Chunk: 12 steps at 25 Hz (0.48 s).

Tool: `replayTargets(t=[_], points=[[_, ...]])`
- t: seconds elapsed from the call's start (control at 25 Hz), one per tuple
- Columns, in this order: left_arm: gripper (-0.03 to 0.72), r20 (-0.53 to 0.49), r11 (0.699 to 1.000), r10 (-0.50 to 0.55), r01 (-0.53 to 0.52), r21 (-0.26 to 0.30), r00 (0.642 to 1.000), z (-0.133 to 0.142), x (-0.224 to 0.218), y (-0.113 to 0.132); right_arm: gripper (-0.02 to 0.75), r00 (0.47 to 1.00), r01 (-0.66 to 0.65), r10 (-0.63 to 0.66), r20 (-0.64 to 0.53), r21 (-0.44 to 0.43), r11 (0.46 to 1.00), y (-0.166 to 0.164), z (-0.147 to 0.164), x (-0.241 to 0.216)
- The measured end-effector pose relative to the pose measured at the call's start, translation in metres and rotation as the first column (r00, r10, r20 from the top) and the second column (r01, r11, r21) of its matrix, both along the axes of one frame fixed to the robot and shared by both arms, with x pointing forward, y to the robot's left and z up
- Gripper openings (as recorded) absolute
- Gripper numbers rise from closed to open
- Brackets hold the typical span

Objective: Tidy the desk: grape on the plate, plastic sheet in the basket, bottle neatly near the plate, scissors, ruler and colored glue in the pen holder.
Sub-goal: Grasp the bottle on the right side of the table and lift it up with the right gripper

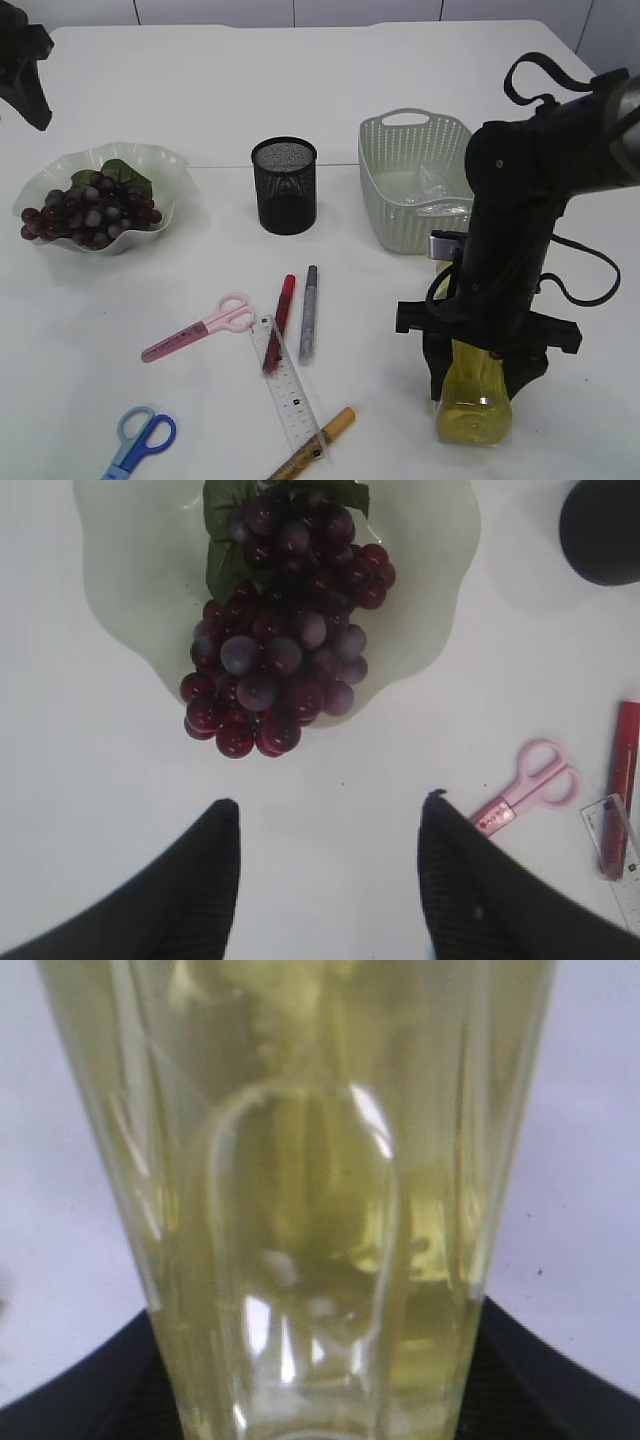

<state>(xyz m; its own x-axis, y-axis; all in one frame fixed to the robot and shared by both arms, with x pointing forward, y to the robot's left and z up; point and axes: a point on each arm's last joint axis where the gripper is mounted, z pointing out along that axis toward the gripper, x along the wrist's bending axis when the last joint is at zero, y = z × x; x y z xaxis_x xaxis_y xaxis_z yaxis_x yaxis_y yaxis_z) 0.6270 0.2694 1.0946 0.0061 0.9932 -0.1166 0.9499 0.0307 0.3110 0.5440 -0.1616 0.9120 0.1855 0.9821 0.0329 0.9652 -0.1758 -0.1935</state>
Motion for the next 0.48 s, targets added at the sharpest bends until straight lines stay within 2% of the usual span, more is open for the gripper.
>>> replayTargets(t=[0.12, 0.48], points=[[0.416, 0.0, 1.0, 0.0, 0.0, 0.0, 1.0, 0.0, 0.0, 0.0, 0.421, 1.0, -0.012, 0.012, 0.001, 0.001, 1.0, 0.0001, 0.0008, 0.0006], [0.416, 0.0, 1.0, -0.001, 0.001, 0.0, 1.0, 0.0, 0.0, 0.0, 0.406, 0.999, -0.044, 0.044, -0.002, 0.002, 0.999, -0.0004, 0.0008, 0.0001]])
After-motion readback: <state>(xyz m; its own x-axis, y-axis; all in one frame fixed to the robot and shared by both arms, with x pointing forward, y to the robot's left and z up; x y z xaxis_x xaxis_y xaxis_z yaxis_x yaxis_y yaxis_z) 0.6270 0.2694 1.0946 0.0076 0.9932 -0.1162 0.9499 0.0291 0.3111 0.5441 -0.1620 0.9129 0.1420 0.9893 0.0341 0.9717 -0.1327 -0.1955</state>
